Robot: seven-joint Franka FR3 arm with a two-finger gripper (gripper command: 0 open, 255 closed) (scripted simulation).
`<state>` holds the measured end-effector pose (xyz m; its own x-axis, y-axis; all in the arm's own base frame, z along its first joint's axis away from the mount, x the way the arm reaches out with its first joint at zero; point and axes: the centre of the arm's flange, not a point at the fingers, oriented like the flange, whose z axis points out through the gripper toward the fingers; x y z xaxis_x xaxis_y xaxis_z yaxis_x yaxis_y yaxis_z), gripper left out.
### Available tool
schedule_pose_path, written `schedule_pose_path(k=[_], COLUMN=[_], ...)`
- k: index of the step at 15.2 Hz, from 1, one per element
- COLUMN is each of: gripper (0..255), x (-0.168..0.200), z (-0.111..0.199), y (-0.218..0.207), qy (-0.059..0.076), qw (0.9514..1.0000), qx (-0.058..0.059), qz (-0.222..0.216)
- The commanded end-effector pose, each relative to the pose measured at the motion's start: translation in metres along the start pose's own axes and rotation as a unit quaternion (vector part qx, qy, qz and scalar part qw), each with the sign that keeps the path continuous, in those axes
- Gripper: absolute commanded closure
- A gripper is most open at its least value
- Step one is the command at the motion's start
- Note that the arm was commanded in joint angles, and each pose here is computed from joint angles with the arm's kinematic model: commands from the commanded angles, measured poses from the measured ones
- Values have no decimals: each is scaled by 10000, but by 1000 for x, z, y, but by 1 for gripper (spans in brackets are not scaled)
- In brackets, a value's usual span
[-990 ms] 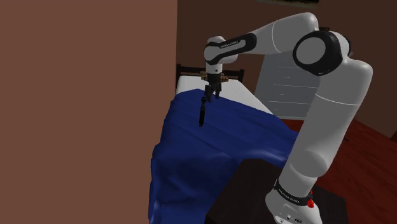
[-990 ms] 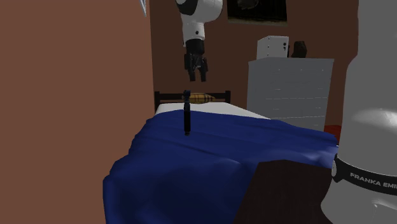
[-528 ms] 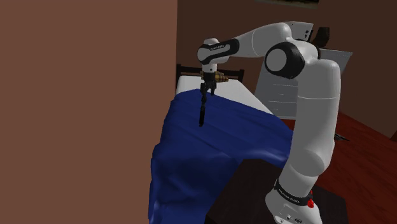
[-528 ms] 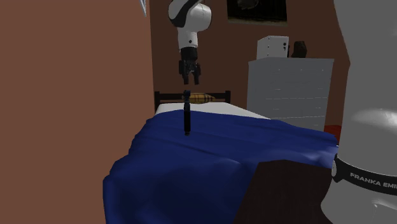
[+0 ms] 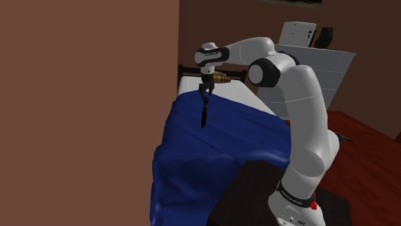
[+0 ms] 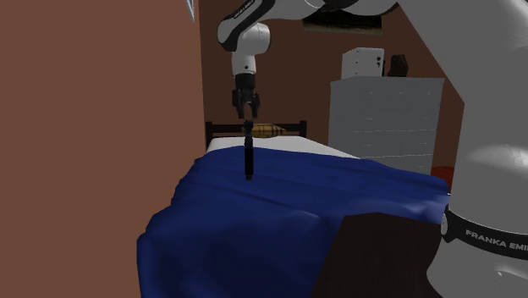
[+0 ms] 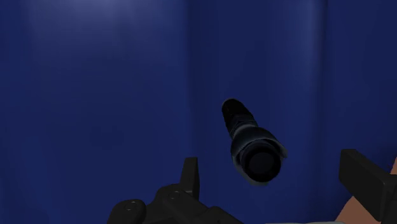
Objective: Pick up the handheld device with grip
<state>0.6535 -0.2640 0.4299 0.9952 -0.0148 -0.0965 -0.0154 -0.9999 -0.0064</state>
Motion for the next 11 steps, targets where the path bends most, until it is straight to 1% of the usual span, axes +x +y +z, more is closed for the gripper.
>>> schedule_pose_path(k=[1,4,7,8,11], gripper=[0,0,0,255,255], x=[2,4,4,4,4], z=[10,26,29,28,28], y=[1,1,1,2,2], qy=[5,5,5,5,5], qw=[10000,10000,10000,10000,10000], qx=[-2,-2,-2,-2,-2], qz=[-1,-1,-1,-1,-1])
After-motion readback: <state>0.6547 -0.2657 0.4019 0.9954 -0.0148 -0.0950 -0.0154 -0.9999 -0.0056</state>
